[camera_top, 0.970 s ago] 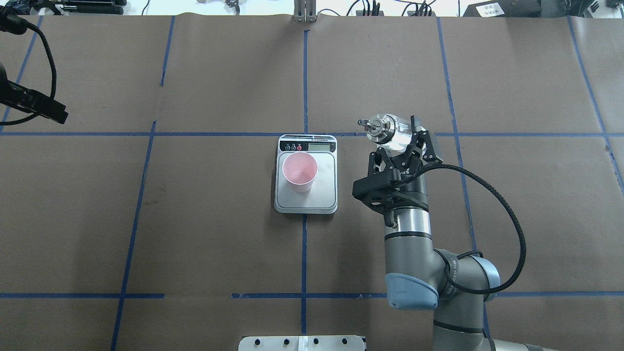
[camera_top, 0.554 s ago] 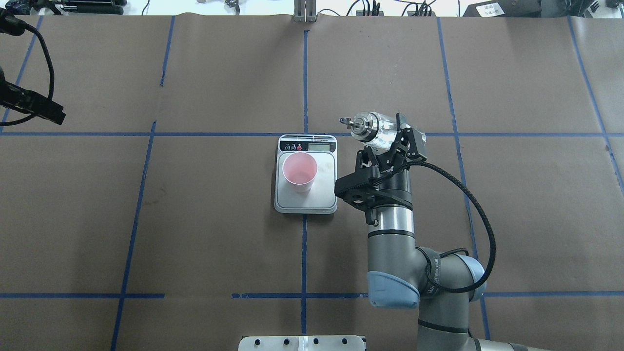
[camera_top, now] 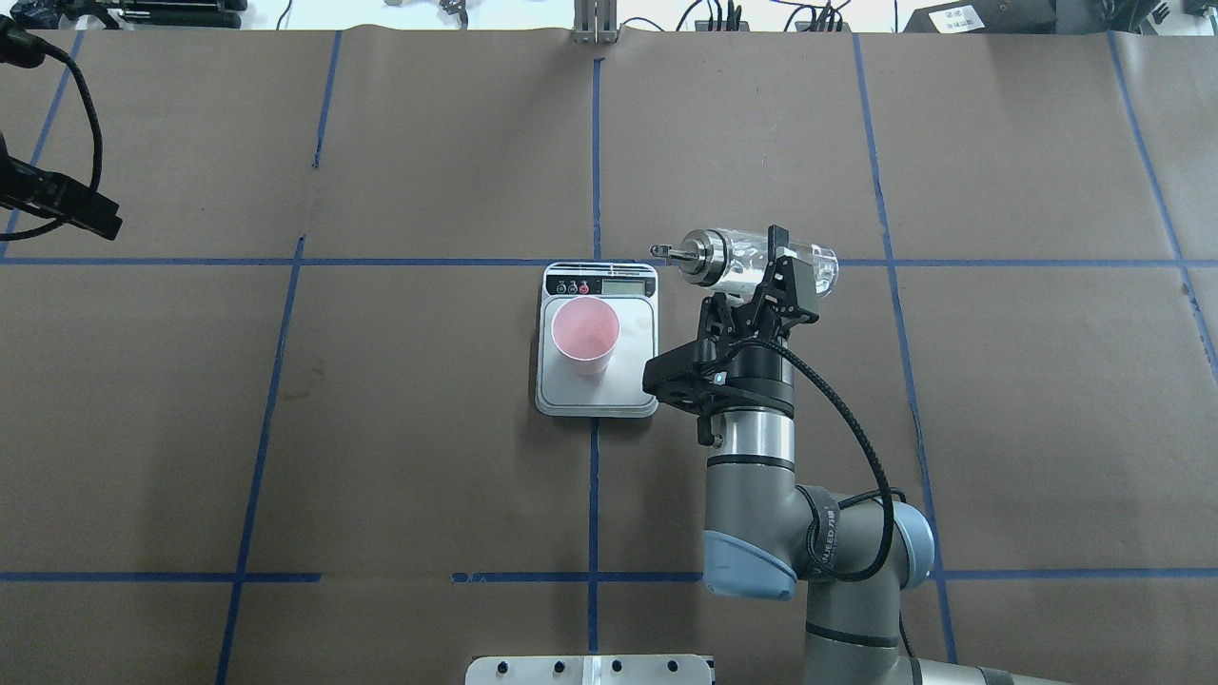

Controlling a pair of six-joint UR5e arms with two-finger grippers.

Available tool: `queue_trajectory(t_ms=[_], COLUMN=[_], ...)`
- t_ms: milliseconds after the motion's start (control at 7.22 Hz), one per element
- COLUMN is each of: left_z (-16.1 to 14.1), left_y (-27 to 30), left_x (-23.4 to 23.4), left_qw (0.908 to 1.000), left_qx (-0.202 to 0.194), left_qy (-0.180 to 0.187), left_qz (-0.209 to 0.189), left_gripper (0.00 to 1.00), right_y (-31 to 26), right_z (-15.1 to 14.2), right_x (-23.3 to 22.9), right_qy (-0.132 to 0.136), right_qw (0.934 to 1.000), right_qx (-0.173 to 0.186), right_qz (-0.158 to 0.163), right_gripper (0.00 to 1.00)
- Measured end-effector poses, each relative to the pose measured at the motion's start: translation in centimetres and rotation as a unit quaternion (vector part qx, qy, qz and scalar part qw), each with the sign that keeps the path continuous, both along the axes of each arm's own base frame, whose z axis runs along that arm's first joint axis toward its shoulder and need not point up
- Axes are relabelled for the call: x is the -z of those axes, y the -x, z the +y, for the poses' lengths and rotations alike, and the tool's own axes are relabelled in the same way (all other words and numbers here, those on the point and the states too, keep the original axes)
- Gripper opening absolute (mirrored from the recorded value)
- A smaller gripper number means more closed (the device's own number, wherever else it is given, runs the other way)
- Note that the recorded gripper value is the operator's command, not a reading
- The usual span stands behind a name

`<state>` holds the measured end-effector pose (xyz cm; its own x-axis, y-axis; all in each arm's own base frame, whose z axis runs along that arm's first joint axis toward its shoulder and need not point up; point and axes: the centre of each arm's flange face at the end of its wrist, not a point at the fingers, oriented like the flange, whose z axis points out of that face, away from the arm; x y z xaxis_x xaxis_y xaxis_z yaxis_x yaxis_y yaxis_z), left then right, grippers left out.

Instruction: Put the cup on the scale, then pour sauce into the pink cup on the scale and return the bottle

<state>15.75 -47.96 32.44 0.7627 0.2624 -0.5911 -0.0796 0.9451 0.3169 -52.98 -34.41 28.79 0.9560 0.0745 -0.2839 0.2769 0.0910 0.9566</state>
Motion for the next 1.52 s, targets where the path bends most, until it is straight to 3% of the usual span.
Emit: queue_trajectory(t_ms=[554, 970, 1524], left_z=[-0.4, -0.5, -1.0], left_y=[-0.2, -0.2, -0.5], left_x=[-0.6, -0.9, -1.8], left_qw=[1.0, 0.9999, 0.9998], left_qx=[0.0, 0.0, -0.001], left_qy=[0.006, 0.009, 0.018], left_qz=[-0.003, -0.005, -0.009], left_gripper=[1.0, 1.0, 1.0], right_y=[1.6, 2.0, 3.2], right_z=[0.5, 0.9, 1.4], right_x=[-2.2, -2.3, -3.9], right_qy=[-0.006, -0.008, -0.019], right_qw=[0.9965, 0.9918, 0.9813], right_qx=[-0.015, -0.021, -0.043], right_qz=[0.082, 0.126, 0.187], right_gripper=[0.0, 0.0, 0.0])
